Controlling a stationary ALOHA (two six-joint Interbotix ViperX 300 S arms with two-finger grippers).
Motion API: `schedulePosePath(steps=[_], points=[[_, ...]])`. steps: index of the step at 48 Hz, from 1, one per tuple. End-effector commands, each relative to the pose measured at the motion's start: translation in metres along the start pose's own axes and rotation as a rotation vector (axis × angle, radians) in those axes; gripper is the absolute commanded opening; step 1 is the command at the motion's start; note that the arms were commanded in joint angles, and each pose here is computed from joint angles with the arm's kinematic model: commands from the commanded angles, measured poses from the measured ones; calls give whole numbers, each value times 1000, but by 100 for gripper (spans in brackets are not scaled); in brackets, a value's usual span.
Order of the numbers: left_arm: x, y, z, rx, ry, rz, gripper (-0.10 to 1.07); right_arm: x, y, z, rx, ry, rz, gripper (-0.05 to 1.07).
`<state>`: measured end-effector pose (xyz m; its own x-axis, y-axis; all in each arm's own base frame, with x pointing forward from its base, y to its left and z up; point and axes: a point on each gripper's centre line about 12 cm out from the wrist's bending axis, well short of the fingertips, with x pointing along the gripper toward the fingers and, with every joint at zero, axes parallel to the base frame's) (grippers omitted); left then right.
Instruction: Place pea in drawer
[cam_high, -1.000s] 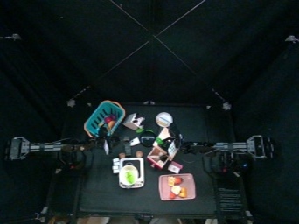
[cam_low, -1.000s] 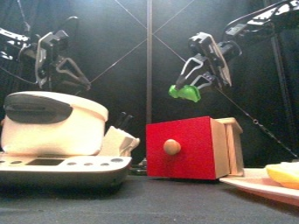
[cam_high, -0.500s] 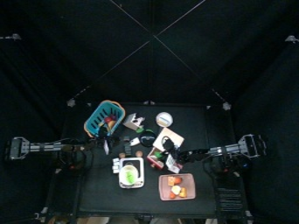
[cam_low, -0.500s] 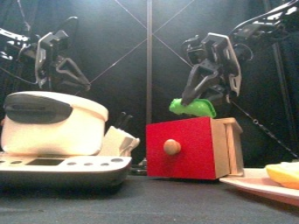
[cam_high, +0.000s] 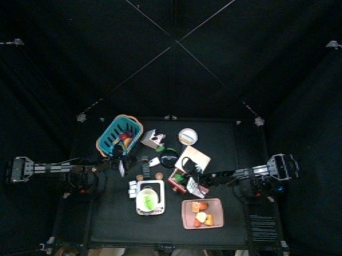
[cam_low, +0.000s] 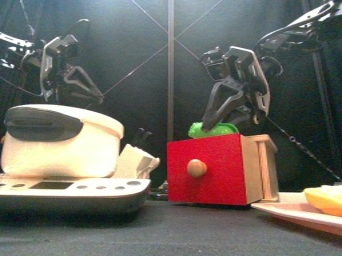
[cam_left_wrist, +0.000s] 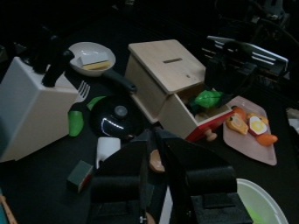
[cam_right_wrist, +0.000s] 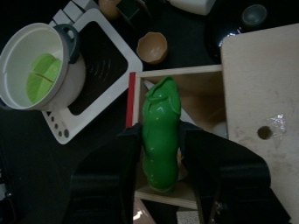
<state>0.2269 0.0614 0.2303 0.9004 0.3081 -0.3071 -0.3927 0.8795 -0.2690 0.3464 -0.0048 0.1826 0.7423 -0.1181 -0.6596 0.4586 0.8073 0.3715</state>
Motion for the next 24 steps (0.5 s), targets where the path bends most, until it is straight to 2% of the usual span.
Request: schedulePosePath(steps=[1,13,24], points=[[0,-2,5,4,-15,-5,57,-7,9,13,2,-37,30,77],[0,-3,5,4,-15,-8,57,-8,9,13,3,-41,33,85],[0,-3,5,6,-14,-9,57,-17,14,15,-8,-56,47,85]])
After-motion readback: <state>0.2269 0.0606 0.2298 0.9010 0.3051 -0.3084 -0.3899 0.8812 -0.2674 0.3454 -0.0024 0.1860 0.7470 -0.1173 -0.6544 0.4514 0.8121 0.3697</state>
